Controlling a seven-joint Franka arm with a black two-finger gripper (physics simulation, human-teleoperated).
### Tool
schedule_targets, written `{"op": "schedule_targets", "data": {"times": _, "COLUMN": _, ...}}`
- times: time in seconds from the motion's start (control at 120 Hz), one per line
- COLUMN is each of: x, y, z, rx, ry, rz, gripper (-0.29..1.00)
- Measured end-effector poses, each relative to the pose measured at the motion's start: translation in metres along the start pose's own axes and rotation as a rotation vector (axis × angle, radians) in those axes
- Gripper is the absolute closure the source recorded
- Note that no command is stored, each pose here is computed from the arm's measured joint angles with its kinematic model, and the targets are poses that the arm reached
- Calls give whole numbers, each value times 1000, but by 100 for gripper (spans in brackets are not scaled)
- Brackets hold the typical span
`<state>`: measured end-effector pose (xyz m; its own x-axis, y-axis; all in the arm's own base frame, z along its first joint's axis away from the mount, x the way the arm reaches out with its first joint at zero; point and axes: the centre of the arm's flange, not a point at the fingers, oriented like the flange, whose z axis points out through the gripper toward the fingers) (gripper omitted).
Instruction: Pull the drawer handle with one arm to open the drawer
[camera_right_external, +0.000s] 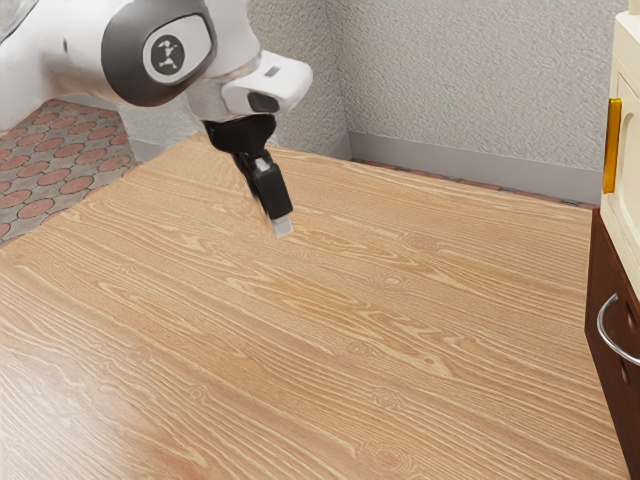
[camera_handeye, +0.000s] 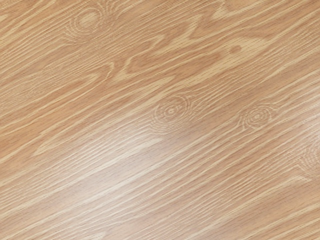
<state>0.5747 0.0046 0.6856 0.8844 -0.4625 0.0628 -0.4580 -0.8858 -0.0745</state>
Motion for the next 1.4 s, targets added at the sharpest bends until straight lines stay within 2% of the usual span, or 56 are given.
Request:
{"op": "schedule_targets", "data": {"times": 0.058, "x": 19, "y": 16, "z": 6, "rx": 44, "ry": 21, "rz": 83, "gripper": 0}}
{"op": "schedule_targets", "data": {"times": 0.15, "x": 23, "y": 0, "z": 7, "rx": 106, "ry": 60, "rz": 141, "gripper": 0}}
{"op": "schedule_targets", "data": {"times": 0.233, "x": 30, "y": -1, "z": 13, "rx": 136, "ry": 76, "rz": 211, "gripper": 0}}
{"op": "schedule_targets", "data": {"times": 0.417, "x": 61, "y": 42, "z": 51, "rx": 169, "ry": 102, "rz": 436, "gripper": 0}}
{"op": "schedule_targets", "data": {"times": 0.75, "x": 85, "y": 112, "z": 59, "rx": 240, "ry": 148, "rz": 730, "gripper": 0}}
{"op": "schedule_targets", "data": {"times": 1.058, "x": 93, "y": 127, "z": 70, "rx": 248, "ry": 142, "rz": 845, "gripper": 0}}
{"op": "schedule_targets", "data": {"times": 1.4, "x": 127, "y": 185, "z": 96, "rx": 302, "ry": 176, "rz": 1068, "gripper": 0}}
